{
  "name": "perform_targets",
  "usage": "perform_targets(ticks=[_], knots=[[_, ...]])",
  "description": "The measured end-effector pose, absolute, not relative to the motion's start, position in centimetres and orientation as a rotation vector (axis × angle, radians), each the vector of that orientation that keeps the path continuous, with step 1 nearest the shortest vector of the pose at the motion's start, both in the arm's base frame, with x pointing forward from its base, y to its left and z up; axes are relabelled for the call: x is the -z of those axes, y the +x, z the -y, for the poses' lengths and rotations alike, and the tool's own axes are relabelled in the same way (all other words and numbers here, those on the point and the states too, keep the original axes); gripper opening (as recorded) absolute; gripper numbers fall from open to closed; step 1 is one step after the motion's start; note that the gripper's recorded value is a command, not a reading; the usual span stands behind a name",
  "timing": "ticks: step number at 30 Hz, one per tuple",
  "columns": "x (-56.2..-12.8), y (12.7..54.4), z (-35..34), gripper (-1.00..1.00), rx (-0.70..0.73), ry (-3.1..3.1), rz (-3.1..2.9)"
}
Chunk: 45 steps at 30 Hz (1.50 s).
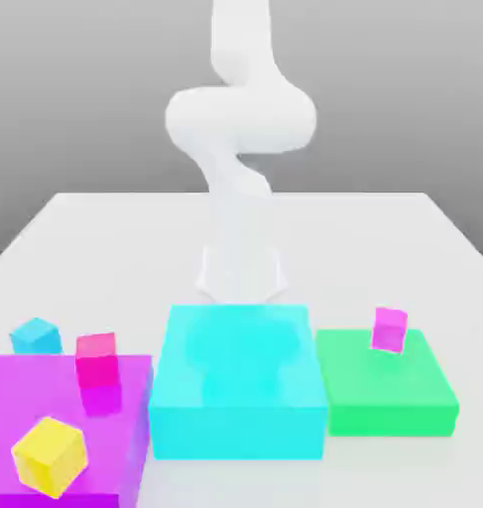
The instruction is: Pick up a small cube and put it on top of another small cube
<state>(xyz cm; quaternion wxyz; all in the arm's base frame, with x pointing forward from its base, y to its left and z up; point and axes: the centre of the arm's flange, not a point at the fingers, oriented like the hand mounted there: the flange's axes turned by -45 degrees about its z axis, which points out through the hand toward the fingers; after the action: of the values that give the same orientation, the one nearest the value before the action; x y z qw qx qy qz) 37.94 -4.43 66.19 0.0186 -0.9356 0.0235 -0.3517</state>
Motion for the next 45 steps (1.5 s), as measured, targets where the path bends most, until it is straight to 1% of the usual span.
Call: perform_targets(ticks=[2,5,8,11,13,16,19,22,25,34,35,41,45], knots=[[-61.5,40.1,8.2,0.0,0.982,-2.917,-0.126],[-54.4,41.8,13.4,0.0,0.835,-2.931,-0.208],[-47.3,41.8,18.1,0.0,0.697,-2.944,-0.298],[-40.3,40.3,22.3,0.0,0.562,-2.958,-0.396],[-35.9,38.4,24.9,0.0,0.473,-2.968,-0.466],[-29.9,34.5,28.2,0.0,0.338,-2.985,-0.572],[-24.8,28.7,31.5,0.0,0.199,-2.998,-0.718],[-20.9,22.8,33.4,0.0,0.052,-3.017,-0.826],[-19.2,21.6,33.7,0.0,0.012,-3.036,-0.832],[-14.0,21.4,33.7,0.0,0.003,-3.037,-0.832],[-13.4,21.3,33.5,-1.0,0.002,-3.033,-0.833],[-13.1,21.3,33.5,-1.0,0.0,-3.029,-0.833],[-14.9,21.4,33.8,-1.0,0.005,-3.041,-0.829]])
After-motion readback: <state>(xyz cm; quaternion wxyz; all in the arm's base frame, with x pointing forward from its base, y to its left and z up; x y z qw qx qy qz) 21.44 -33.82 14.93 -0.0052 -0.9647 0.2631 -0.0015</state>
